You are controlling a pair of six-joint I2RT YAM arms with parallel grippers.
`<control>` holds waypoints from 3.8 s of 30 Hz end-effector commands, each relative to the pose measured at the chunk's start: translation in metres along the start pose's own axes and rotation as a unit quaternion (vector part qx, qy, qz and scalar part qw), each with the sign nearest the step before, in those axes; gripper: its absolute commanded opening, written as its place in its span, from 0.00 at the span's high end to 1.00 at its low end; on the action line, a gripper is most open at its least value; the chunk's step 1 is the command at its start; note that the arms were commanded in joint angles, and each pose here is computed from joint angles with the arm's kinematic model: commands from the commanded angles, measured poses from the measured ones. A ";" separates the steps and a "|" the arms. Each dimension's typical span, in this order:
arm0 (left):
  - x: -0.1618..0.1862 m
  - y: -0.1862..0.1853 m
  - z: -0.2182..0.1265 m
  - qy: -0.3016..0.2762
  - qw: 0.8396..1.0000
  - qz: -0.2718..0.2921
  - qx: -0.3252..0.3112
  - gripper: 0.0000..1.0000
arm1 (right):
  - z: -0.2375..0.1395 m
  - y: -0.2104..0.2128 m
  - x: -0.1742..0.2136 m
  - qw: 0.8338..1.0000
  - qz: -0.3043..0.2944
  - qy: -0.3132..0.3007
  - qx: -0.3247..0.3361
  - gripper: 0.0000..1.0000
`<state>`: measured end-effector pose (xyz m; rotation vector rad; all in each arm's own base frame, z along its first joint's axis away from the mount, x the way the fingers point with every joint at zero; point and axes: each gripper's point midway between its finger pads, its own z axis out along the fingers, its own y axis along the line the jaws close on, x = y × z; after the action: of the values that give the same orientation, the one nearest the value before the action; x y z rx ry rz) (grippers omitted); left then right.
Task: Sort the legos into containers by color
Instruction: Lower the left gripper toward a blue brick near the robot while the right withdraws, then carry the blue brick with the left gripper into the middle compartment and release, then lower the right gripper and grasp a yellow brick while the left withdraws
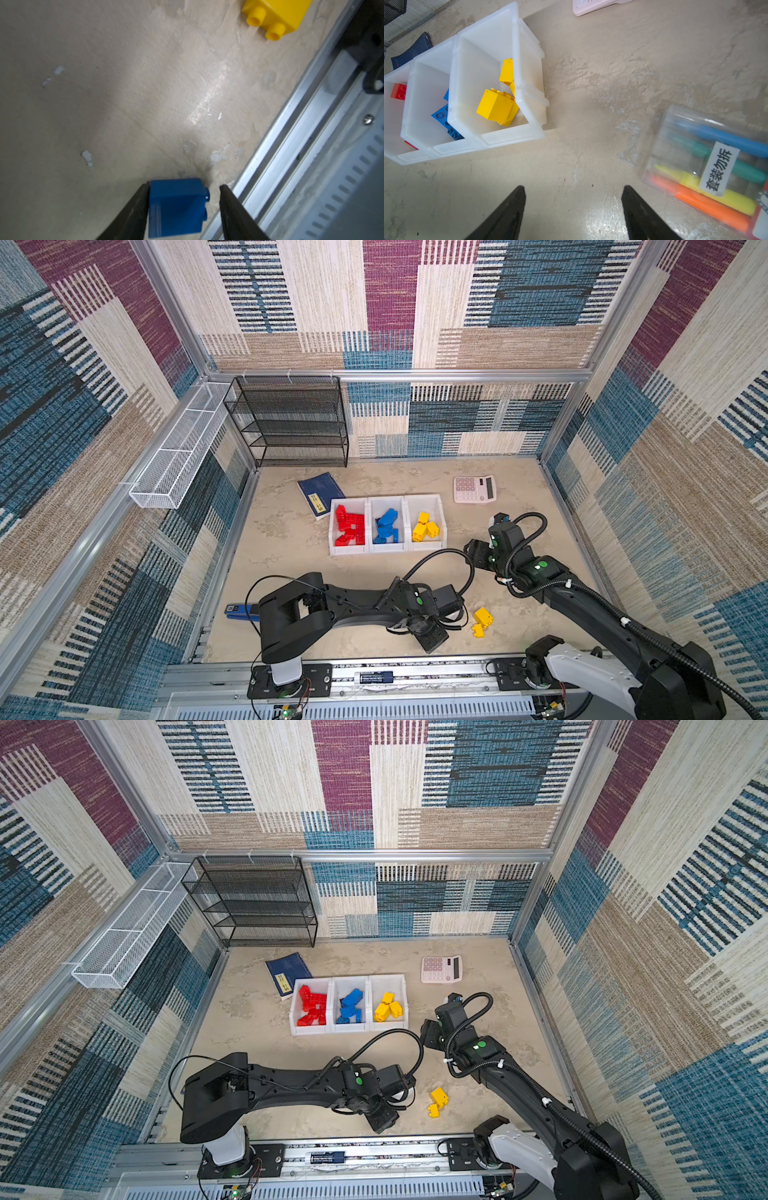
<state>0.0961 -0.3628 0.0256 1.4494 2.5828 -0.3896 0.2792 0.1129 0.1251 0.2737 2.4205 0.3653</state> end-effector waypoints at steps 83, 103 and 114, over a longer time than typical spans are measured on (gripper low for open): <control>-0.036 0.304 -0.167 -0.216 0.898 -0.330 -0.197 0.36 | -0.008 -0.048 0.125 0.974 0.079 0.187 0.096 0.34; -0.027 0.301 -0.157 -0.210 0.897 -0.340 -0.188 0.36 | -0.018 -0.044 0.160 0.961 0.023 0.249 0.122 0.36; -0.024 0.300 -0.155 -0.208 0.897 -0.342 -0.188 0.36 | -0.016 -0.040 0.163 0.959 0.009 0.256 0.124 0.47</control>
<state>0.3619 -0.1862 0.1315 0.2859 2.5365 -0.2051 0.1389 0.1171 0.0253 0.3332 2.9904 0.1429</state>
